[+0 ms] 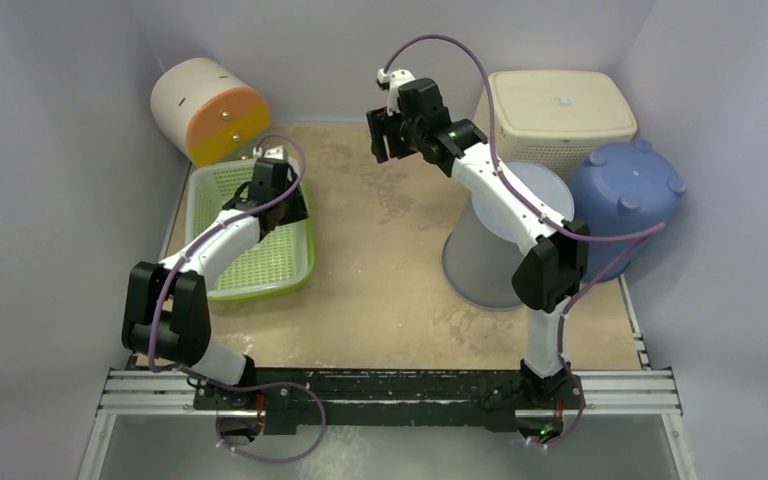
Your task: Turn the large container upside down
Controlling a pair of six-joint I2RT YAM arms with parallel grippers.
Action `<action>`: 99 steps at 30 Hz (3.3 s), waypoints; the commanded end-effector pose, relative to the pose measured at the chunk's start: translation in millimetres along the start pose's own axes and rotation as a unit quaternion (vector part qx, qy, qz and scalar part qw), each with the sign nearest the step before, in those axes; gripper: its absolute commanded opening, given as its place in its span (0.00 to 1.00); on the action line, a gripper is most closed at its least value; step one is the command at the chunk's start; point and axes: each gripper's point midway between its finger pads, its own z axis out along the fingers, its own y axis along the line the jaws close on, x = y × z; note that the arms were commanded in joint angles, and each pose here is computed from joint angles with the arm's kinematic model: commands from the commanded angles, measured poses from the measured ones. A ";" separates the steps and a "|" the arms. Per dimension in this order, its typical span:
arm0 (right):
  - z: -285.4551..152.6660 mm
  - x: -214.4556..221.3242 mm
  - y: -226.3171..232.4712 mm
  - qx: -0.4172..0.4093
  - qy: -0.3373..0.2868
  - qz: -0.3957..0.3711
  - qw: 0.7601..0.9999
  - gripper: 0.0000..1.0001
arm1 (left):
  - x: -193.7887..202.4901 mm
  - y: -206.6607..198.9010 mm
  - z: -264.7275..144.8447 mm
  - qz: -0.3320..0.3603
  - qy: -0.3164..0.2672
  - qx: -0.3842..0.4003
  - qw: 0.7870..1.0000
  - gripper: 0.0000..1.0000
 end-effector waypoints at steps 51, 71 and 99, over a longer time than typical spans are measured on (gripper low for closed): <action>-139.6 -46.5 -123.9 0.185 -0.114 0.038 0.975 0.73 | -301.4 -185.9 -189.4 -0.113 -0.306 0.340 0.882 0.00; -153.0 -34.1 -158.8 0.226 -0.108 0.045 0.967 0.74 | -181.5 -258.9 -58.8 -0.252 -0.145 0.488 0.823 0.00; -117.2 -9.1 -166.8 0.208 -0.075 0.051 0.974 0.74 | -83.1 -70.5 95.3 -0.153 -0.045 0.110 0.981 0.00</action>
